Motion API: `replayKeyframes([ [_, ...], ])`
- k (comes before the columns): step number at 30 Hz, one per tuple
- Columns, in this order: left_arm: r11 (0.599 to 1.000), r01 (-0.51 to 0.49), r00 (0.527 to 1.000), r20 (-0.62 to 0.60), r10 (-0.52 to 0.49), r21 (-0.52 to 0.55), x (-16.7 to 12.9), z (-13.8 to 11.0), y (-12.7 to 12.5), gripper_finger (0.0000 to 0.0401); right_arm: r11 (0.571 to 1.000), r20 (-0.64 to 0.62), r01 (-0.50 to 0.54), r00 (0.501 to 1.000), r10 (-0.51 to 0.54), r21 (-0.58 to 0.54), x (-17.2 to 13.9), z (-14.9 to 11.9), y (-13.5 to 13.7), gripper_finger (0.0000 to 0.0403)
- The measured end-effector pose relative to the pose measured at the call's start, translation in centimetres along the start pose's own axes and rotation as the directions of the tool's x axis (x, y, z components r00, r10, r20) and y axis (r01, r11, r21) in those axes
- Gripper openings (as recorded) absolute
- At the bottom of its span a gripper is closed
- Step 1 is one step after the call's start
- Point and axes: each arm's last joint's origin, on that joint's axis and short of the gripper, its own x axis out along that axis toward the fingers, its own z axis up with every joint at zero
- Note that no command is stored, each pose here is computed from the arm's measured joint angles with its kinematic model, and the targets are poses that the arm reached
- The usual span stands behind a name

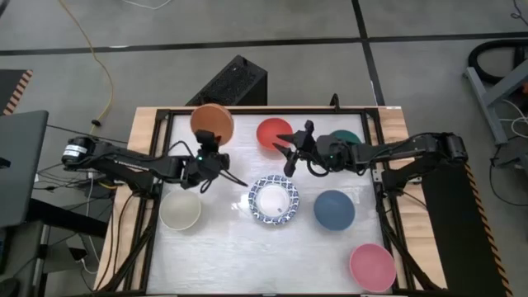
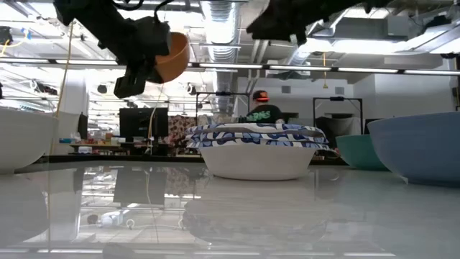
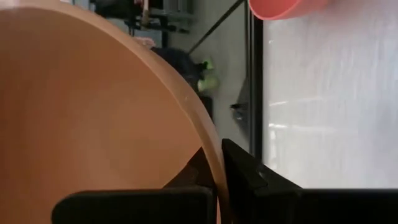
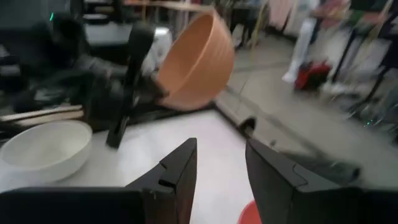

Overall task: Nest bowls inside each other
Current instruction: Stack the brown bowl into the white pattern bowl

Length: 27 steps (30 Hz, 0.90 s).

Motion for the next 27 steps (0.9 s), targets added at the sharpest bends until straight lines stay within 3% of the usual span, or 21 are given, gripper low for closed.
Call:
replayKeyframes([
  [8,0.967,-0.069,0.998,0.004,0.070,0.245,1.6,2.9,-2.3,0.0000,0.974,0.065,0.187,0.982,-0.180,-0.130,0.1,0.2,1.3,0.0157],
  [16,0.905,-0.123,0.991,0.000,0.135,0.408,2.7,4.9,-4.2,0.0000,0.941,0.047,0.314,0.949,-0.311,-0.124,2.5,0.2,2.6,0.0157],
  [22,0.904,-0.129,0.990,0.000,0.141,0.406,2.9,5.3,-4.2,0.0000,0.929,0.045,0.332,0.943,-0.329,-0.162,5.3,0.5,4.2,0.0157],
  [27,0.914,-0.141,0.988,-0.003,0.154,0.381,2.8,5.6,-3.7,0.0000,0.890,0.035,0.398,0.915,-0.401,-0.223,7.4,0.3,5.5,0.0157],
])
